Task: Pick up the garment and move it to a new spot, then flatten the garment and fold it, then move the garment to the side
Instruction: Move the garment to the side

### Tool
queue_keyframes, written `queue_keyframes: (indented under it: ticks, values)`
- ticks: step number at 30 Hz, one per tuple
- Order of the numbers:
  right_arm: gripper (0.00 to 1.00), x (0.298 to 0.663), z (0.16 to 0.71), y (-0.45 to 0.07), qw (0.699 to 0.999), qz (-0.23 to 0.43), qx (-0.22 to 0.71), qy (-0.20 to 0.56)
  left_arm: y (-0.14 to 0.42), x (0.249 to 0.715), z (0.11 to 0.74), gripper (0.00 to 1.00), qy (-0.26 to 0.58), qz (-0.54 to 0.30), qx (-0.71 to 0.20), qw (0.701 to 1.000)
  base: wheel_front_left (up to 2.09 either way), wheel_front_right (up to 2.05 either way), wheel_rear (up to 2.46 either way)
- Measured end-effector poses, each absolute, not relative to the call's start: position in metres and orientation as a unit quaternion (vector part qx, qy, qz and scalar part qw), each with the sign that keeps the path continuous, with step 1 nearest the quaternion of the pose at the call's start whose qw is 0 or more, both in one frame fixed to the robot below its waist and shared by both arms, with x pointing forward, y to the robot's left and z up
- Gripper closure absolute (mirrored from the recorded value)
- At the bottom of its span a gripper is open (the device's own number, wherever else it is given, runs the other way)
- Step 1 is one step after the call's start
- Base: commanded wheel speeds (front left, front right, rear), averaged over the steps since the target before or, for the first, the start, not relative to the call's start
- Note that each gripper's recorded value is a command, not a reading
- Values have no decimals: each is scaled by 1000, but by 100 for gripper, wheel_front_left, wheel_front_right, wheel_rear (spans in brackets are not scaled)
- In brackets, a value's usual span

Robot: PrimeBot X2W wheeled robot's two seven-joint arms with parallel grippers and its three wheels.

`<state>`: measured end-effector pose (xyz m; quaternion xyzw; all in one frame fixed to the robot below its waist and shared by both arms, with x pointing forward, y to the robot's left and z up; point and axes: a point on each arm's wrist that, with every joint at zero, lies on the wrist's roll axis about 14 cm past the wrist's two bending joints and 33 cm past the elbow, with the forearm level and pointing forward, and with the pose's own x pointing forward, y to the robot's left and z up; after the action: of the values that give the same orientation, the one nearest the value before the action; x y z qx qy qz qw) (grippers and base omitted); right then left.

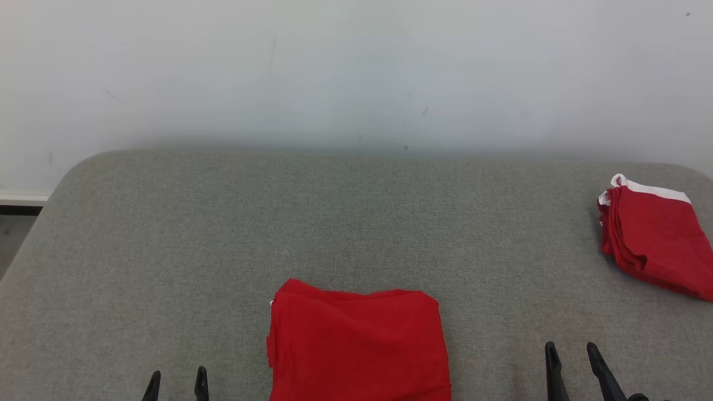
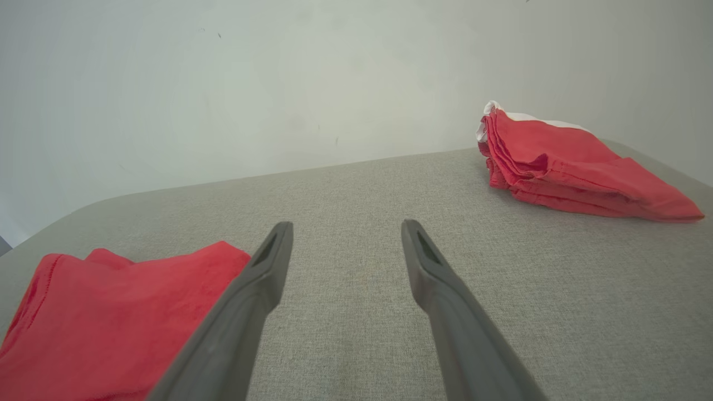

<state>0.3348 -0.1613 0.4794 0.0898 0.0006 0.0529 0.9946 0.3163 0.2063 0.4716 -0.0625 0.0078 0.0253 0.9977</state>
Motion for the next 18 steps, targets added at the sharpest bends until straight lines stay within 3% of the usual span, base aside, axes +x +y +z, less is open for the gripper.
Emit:
queue_keyframes:
  ticks: [10,18]
  values:
    - [0,335,479,-156,994,61,91,2,208,314,473,0,6,29,-63,998,0,0,0]
    - [0,349,465,-103,983,130,126,35,209,312,472,0,7,32,-65,997,0,0,0]
